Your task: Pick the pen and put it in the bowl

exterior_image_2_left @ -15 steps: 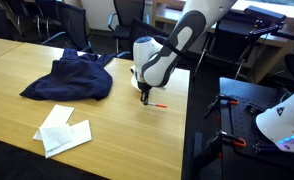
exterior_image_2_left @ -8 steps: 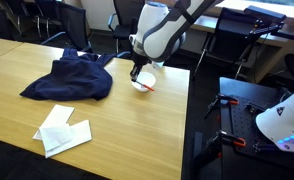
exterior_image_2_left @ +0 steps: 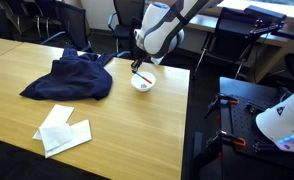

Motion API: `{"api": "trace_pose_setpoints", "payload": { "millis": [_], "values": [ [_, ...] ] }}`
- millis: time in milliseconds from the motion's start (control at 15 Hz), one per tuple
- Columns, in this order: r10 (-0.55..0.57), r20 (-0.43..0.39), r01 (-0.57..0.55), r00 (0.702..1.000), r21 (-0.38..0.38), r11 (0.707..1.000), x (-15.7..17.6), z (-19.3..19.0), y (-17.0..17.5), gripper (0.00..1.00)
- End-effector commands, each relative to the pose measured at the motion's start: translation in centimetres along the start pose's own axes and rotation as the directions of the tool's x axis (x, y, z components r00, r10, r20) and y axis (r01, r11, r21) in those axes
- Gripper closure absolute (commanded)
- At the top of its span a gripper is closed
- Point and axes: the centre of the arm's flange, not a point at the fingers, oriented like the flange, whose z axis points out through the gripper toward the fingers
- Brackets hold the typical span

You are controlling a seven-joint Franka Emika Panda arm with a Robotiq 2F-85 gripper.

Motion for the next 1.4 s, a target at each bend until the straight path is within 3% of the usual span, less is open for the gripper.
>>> {"api": "trace_pose_setpoints", "payload": {
  "millis": [0, 200, 267, 333, 533, 867, 1067, 1333],
  "values": [
    [-0.010, -0.030, 0.010, 0.999, -0.023, 1.000, 2.8, 1.7, 1.3, 0.97],
    [-0.019, -0.016, 0.018, 1.000, -0.039, 0.999, 4.6, 3.1, 2.6, 0.97],
    [-0.017, -0.003, 0.017, 1.000, -0.043, 0.999, 4.9, 3.8, 2.9, 0.74],
    [-0.017, 0.010, 0.018, 1.000, -0.043, 0.999, 5.0, 4.3, 3.2, 0.62],
    [-0.018, 0.047, 0.020, 0.999, -0.038, 0.999, 4.7, 5.0, 3.5, 0.40],
    [0.024, 0.217, -0.020, 0.976, -0.021, 1.000, 3.1, 2.1, 2.2, 0.03],
    [0.042, 0.351, -0.038, 0.935, -0.018, 0.999, 2.2, -0.2, 1.5, 0.00],
    [0.053, 0.446, -0.056, 0.893, -0.007, 0.998, 1.2, -2.7, 0.0, 0.00]
  ]
}}
